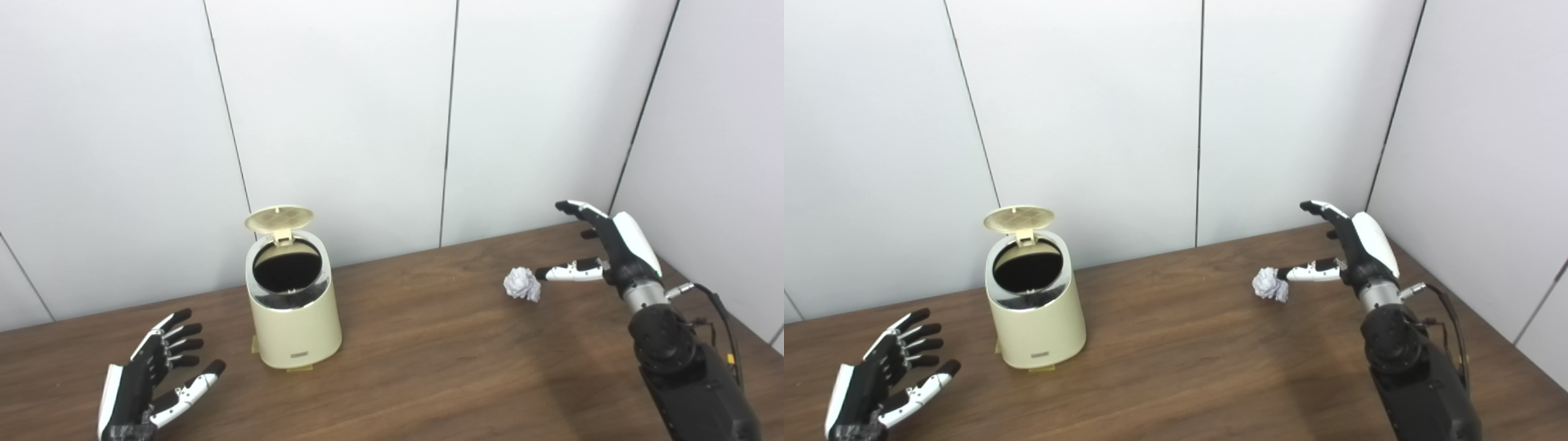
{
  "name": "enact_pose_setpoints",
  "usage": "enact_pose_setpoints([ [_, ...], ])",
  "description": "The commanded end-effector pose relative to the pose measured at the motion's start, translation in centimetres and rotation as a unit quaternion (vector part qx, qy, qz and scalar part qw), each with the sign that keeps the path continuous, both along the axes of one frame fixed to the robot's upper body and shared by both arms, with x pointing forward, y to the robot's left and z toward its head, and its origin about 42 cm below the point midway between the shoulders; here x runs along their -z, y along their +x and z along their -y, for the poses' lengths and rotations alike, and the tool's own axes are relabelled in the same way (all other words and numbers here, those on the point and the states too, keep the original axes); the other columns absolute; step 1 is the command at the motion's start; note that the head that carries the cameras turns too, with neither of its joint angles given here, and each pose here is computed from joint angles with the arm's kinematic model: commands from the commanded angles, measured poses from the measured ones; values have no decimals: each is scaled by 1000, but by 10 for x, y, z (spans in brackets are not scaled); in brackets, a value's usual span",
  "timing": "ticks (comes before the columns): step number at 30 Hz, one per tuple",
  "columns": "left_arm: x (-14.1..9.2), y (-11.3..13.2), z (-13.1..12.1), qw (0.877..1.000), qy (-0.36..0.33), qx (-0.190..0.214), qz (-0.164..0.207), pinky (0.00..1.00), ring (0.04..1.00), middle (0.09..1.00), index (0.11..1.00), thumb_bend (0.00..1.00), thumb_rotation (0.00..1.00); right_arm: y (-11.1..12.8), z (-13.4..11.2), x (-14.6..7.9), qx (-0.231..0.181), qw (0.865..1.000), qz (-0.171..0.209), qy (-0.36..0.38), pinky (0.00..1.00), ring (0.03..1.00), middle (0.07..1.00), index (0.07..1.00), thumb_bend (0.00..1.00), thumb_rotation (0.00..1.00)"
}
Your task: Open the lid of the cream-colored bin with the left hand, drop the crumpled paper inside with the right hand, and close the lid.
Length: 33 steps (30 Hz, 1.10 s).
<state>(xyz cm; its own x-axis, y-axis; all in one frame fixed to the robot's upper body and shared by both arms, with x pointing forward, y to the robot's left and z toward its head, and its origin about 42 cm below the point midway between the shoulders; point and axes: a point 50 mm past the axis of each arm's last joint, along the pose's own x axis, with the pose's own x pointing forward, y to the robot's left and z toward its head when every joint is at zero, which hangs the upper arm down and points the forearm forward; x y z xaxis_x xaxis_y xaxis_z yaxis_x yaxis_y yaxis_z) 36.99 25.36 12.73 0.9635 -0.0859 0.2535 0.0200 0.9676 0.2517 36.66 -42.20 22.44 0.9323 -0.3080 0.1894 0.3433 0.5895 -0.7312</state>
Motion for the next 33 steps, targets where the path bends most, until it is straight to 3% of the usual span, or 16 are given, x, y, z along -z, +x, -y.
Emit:
enact_pose_setpoints([
  [1,-2,-2,-1,1000,-1,4,9,632,709,761,862,620,49,10,8,-23,-5,999,20,-33,756,881,822,819,908,154],
  [5,-3,-2,-1,1000,0,7,7,634,704,756,858,626,55,18,13,-10,-5,1000,-17,-19,868,934,874,857,909,191],
  [10,-4,-4,0,1000,2,10,7,640,707,761,859,628,59,27,14,7,-13,998,-48,-23,805,917,891,874,900,166],
  [12,-5,-5,0,1000,0,9,4,643,709,759,858,630,57,30,14,14,-12,998,-62,-21,727,845,882,874,914,208],
  [14,-5,-6,1,1000,-1,9,3,646,711,761,859,631,50,34,14,21,-11,997,-71,-19,752,857,869,875,916,241],
  [18,-4,-6,1,1000,0,14,3,645,710,760,864,629,53,40,14,34,-14,996,-81,-26,870,942,847,863,914,283],
  [25,-3,-6,2,1000,0,17,0,645,704,756,863,638,62,47,7,52,-15,997,-77,-19,909,916,822,853,892,218],
  [33,-3,-7,3,1000,0,19,-3,629,699,757,861,633,61,52,-7,61,-19,995,-92,-33,914,924,846,850,905,287],
])
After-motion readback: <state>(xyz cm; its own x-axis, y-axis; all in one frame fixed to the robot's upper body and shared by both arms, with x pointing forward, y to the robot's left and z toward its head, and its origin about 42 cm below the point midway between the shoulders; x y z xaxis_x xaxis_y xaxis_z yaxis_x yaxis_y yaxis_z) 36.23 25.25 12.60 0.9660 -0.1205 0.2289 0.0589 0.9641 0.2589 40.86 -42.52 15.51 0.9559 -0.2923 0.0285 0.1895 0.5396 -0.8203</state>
